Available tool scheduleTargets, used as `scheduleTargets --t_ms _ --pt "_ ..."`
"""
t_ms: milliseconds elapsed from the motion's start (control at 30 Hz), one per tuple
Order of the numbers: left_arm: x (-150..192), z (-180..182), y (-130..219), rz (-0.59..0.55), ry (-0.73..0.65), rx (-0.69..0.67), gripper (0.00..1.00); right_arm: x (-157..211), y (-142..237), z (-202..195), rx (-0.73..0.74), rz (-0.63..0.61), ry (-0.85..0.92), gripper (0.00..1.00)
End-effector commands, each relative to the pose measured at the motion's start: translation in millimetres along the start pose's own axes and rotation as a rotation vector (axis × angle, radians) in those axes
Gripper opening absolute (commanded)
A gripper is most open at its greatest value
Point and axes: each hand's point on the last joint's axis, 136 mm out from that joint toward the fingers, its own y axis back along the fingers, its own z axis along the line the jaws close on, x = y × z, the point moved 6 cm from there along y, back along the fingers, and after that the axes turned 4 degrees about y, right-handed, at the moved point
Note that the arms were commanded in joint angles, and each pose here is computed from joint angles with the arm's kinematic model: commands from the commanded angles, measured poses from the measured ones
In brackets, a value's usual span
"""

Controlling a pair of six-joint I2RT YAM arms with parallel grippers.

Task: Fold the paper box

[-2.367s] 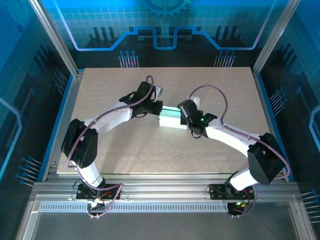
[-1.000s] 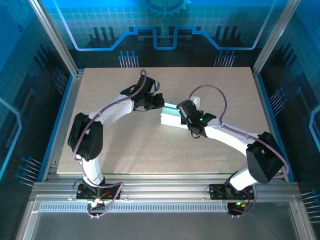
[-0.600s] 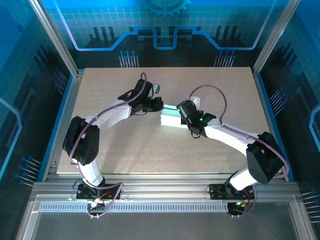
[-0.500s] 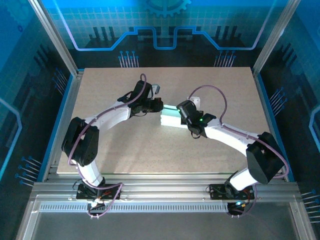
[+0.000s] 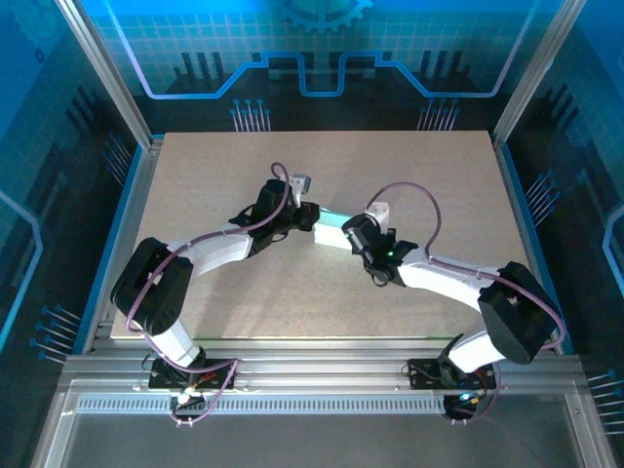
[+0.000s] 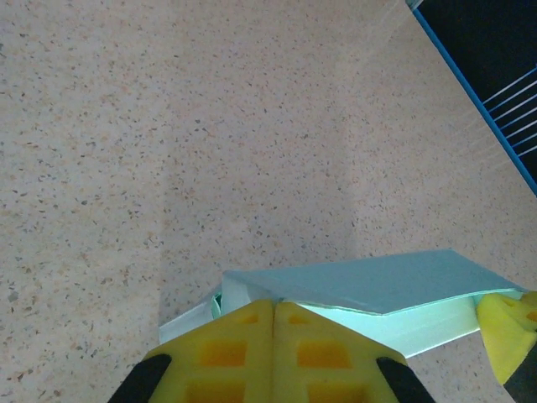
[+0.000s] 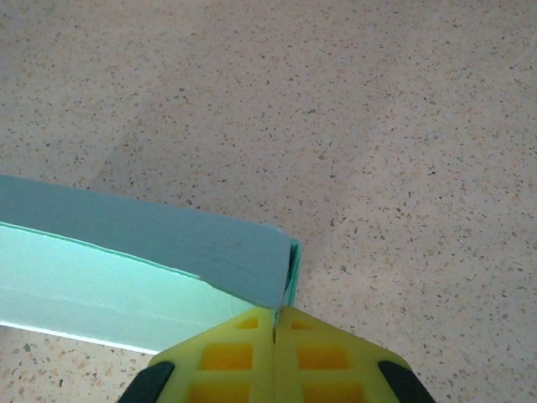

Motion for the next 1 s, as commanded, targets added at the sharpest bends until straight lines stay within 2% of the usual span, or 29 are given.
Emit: scheduleTargets --t_ms 0,333,500,633,667,700,833,900,967 --pt "59 4 -7 0.165 -0.046 0.006 0.00 41 -3 11 -0.080 0.094 0.082 0.00" --pt "97 13 -4 0.117 -0.206 0.043 0.00 38 1 9 -0.099 0.063 0.085 0.00" --pt "98 13 -8 0.105 -0.207 0.050 0.00 35 4 11 -0.127 0.054 0.088 0.04" --pt "95 15 -8 0.108 -0.224 0.015 0.00 28 11 9 -0.135 0.035 0.100 0.21" --pt "96 18 -8 0.120 -0.223 -0.016 0.00 25 13 9 -0.144 0.027 0.104 0.28" --pt "96 20 -9 0.134 -0.231 -0.038 0.00 22 16 9 -0.155 0.019 0.112 0.41" --pt "97 25 -8 0.147 -0.244 -0.079 0.00 14 29 7 -0.210 -0.007 0.129 0.70" --pt "96 24 -8 0.142 -0.249 -0.079 0.00 9 37 6 -0.238 -0.018 0.139 0.79" --pt "97 24 -9 0.145 -0.251 -0.076 0.00 4 46 3 -0.267 -0.041 0.140 0.84"
